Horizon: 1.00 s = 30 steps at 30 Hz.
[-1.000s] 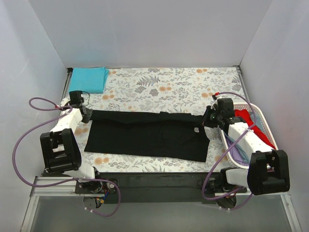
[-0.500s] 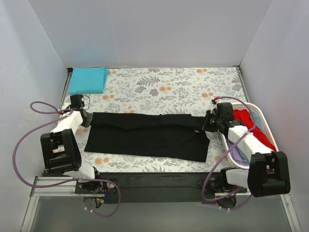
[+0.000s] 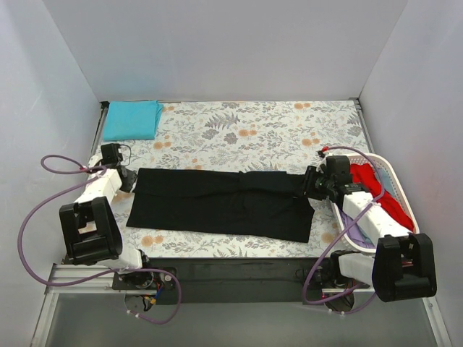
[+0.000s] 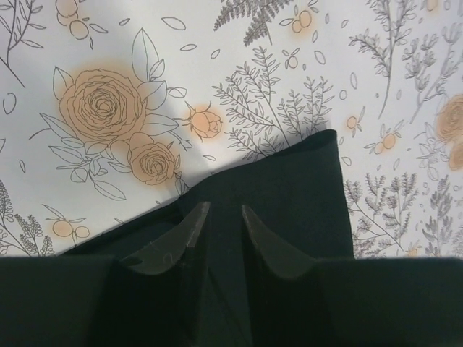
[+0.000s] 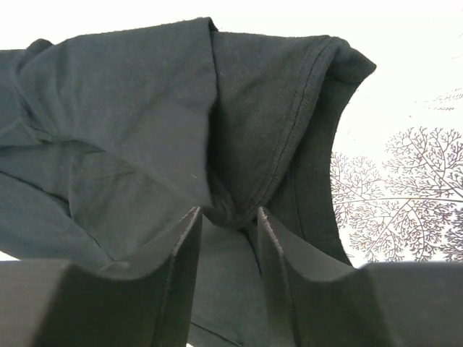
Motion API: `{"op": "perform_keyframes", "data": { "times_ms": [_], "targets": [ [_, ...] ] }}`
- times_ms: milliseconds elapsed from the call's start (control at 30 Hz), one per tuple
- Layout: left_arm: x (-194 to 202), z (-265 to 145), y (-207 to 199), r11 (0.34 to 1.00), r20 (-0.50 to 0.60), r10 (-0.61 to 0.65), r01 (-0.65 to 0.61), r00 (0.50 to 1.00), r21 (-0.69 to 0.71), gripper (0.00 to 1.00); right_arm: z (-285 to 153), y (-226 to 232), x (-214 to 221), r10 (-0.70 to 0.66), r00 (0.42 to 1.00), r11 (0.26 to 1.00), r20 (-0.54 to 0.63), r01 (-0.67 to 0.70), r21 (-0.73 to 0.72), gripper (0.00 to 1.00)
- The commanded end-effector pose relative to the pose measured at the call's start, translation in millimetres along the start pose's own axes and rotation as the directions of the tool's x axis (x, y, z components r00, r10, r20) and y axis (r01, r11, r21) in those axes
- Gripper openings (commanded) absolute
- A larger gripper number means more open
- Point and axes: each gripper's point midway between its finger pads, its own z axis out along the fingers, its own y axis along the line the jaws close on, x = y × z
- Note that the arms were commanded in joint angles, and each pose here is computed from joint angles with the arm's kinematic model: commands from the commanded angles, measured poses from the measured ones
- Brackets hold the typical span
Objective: Fold and stack the t-shirts
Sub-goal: Fold the tshirt
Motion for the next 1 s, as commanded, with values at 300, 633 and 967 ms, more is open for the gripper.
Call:
{"op": "perform_keyframes", "data": {
  "times_ms": [300, 633, 967],
  "targets": [
    [21.6, -53.8, -96.9, 0.911, 0.027, 0.235, -0.23, 0.972, 0.343, 0.19, 2.0, 30.9, -55.8, -0.062, 0.995, 0.998, 0.072, 0.064, -0.025, 0.46],
    [177.2, -109.2, -211.3, 0.573, -0.08, 0.616, -0.376, 0.784, 0.728, 0.31, 58.9, 29.9, -86.9, -0.063, 0.998, 0.998, 0.001, 0.063, 0.026, 0.48],
    [274.6, -129.9, -230.5, 0.435, -0.167, 0.774, -0.322, 0.611, 0.841, 0.36, 86.3, 30.6, -81.5, -0.026, 0.998, 1.0, -0.057, 0.025, -0.005, 0.51]
  ]
}}
